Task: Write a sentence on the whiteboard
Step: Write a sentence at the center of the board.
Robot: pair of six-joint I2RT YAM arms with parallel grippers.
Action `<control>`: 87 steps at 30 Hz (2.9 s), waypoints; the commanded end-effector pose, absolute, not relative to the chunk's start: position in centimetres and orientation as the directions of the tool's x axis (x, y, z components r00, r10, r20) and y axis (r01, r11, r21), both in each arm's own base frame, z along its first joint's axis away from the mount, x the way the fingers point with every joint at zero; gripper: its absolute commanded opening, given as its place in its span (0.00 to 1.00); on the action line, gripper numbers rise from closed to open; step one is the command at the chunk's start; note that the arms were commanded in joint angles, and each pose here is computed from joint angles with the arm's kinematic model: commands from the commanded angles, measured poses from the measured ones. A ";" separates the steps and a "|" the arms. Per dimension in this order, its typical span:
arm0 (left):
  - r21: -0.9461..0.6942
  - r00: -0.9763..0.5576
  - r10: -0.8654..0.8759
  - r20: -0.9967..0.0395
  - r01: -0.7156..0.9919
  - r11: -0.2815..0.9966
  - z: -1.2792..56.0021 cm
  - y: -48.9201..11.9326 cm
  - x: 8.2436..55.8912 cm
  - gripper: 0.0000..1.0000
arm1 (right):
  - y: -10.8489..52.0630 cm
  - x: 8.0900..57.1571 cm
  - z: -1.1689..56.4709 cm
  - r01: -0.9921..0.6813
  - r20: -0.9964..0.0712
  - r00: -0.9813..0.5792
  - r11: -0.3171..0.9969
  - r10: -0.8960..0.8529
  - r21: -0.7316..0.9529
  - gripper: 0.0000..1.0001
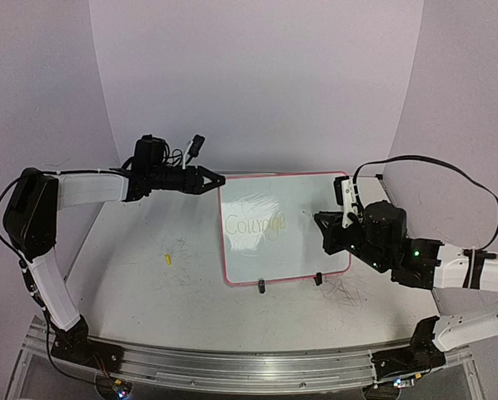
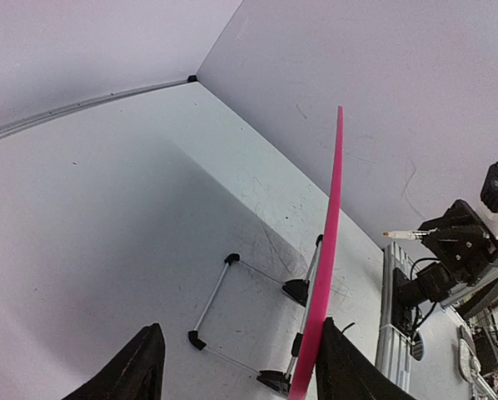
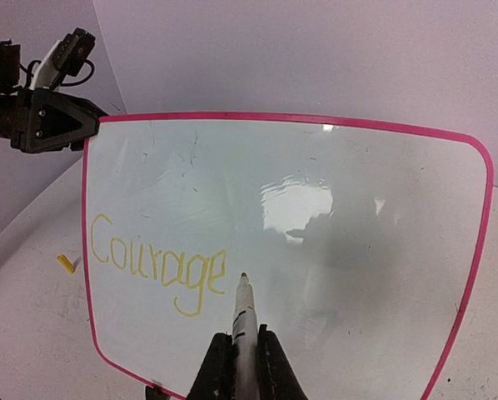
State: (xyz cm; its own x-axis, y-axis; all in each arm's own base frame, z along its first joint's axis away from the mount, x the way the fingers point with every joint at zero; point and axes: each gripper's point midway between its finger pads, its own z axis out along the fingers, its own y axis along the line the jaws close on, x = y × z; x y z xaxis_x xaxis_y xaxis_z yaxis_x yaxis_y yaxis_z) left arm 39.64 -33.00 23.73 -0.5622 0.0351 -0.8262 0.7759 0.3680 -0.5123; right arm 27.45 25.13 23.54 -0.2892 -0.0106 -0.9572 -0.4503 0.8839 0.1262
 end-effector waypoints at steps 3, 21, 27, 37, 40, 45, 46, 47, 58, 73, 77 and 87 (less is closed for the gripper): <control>-0.499 -0.547 0.082 -0.833 0.807 0.316 23.3 -33.3 38.8 0.58 | 26.2 28.0 24.7 -0.469 -0.961 -0.278 0.872 0.004 0.139 0.00; -0.502 -0.553 0.080 -0.829 0.800 0.329 23.1 -32.9 38.4 0.58 | 24.8 27.7 23.5 -0.425 -0.949 -0.314 0.897 -0.021 0.121 0.00; -0.504 -0.556 0.085 -0.827 0.799 0.327 22.8 -32.9 38.3 0.53 | 24.9 27.3 23.7 -0.455 -0.951 -0.303 0.886 -0.055 0.094 0.00; -0.516 -0.570 0.096 -0.816 0.794 0.320 21.8 -33.1 38.4 0.52 | 24.6 27.4 23.8 -0.440 -0.951 -0.307 0.892 -0.043 0.101 0.00; -0.517 -0.569 0.099 -0.816 0.795 0.317 21.8 -33.1 38.4 0.53 | 24.5 27.4 23.8 -0.435 -0.951 -0.306 0.895 -0.041 0.101 0.00; -0.520 -0.572 0.101 -0.814 0.795 0.313 21.6 -33.2 38.3 0.51 | 24.9 27.4 23.5 -0.446 -0.948 -0.315 0.888 -0.042 0.109 0.00; -0.520 -0.572 0.101 -0.814 0.795 0.313 21.6 -33.3 38.3 0.50 | 25.0 27.4 23.4 -0.448 -0.947 -0.319 0.887 -0.041 0.112 0.00; -0.520 -0.572 0.101 -0.814 0.795 0.313 21.6 -33.2 38.3 0.49 | 25.0 27.3 23.3 -0.450 -0.946 -0.321 0.885 -0.039 0.116 0.00; -0.522 -0.571 0.111 -0.813 0.801 0.294 21.6 -33.6 37.9 0.53 | 25.7 27.4 23.1 -0.462 -0.943 -0.330 0.877 -0.032 0.132 0.00; -0.520 -0.561 0.125 -0.818 0.815 0.257 21.9 -34.2 37.0 0.53 | 24.5 28.6 24.3 -0.472 -0.941 -0.336 0.857 0.044 0.208 0.00; -0.514 -0.552 0.133 -0.823 0.824 0.239 22.1 -34.6 36.5 0.55 | 25.6 29.5 24.5 -0.480 -0.942 -0.334 0.857 0.016 0.185 0.00; -0.492 -0.531 0.149 -0.834 0.839 0.232 21.8 -35.3 35.8 0.29 | 26.0 31.4 24.5 -0.443 -0.939 -0.343 0.877 0.026 0.186 0.00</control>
State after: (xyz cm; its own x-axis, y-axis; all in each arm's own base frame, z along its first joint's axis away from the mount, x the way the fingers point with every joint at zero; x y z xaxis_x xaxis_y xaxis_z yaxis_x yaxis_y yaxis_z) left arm 36.42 -35.02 21.88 -0.5529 0.1346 -0.8223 0.8220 0.2494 -0.5119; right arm 30.23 25.59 21.66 -0.3918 -0.0341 -0.9194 -0.4489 0.8794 0.1587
